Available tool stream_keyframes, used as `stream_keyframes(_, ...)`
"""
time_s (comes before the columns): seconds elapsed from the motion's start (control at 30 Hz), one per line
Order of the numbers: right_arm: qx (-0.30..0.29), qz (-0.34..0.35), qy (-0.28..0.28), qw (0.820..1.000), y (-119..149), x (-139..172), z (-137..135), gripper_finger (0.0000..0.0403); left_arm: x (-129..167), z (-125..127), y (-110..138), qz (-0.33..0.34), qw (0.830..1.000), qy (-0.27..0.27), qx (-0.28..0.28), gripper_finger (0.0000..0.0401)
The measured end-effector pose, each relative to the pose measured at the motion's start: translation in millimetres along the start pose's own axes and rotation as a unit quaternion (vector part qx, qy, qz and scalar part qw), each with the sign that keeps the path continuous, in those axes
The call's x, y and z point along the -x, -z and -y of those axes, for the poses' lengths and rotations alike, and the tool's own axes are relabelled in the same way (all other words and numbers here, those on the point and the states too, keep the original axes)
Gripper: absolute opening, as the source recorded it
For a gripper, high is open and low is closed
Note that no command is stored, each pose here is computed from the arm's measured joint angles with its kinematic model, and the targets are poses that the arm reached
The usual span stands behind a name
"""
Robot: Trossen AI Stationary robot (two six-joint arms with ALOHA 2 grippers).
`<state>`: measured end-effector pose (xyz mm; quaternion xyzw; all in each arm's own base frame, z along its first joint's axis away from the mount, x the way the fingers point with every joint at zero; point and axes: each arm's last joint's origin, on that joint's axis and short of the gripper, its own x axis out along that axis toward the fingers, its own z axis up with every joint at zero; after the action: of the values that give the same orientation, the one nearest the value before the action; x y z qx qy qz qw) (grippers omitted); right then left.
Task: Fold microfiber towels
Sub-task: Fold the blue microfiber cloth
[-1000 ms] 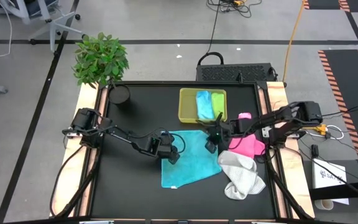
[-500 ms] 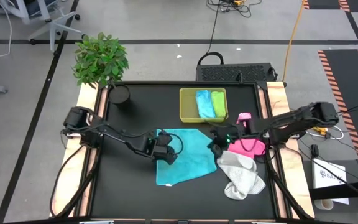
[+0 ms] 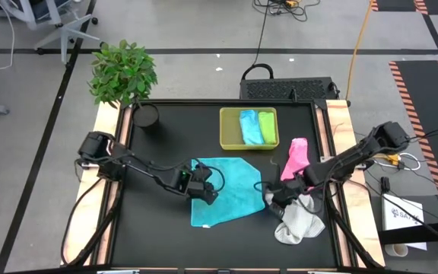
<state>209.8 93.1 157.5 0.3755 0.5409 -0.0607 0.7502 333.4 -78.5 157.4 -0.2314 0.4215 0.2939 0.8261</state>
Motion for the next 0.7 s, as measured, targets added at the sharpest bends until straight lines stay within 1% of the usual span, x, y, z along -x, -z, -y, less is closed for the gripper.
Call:
stream_keyframes(0.1,-0.013,-0.025,0.040,0.999,6,-10,5,0.0000,-10,4,3,0.001,1.000,0.003,0.005,0.0142)
stream_keyframes(0.3,-0.022,-0.059,0.103,0.993,12,-21,15,0.0000,-26,1,16,-0.028,0.999,-0.031,-0.005,0.0142)
stream_keyframes(0.4,-0.025,-0.094,0.142,0.985,18,-18,23,0.0000,-29,-1,19,-0.034,0.998,-0.046,-0.012,0.0142)
stream_keyframes(0.53,-0.034,-0.129,0.204,0.970,26,-4,34,0.0000,-29,-4,17,-0.033,0.998,-0.058,-0.011,0.0143)
stream_keyframes(0.63,-0.047,-0.135,0.217,0.966,30,9,39,0.0000,-29,-6,14,-0.031,0.998,-0.059,-0.008,0.0143)
stream_keyframes(0.67,-0.049,-0.131,0.208,0.968,30,12,38,0.0000,-30,-7,13,-0.031,0.998,-0.059,-0.007,0.0143)
stream_keyframes(0.7,-0.053,-0.121,0.187,0.973,28,15,36,0.0000,-30,-7,13,-0.031,0.998,-0.059,-0.006,0.0143)
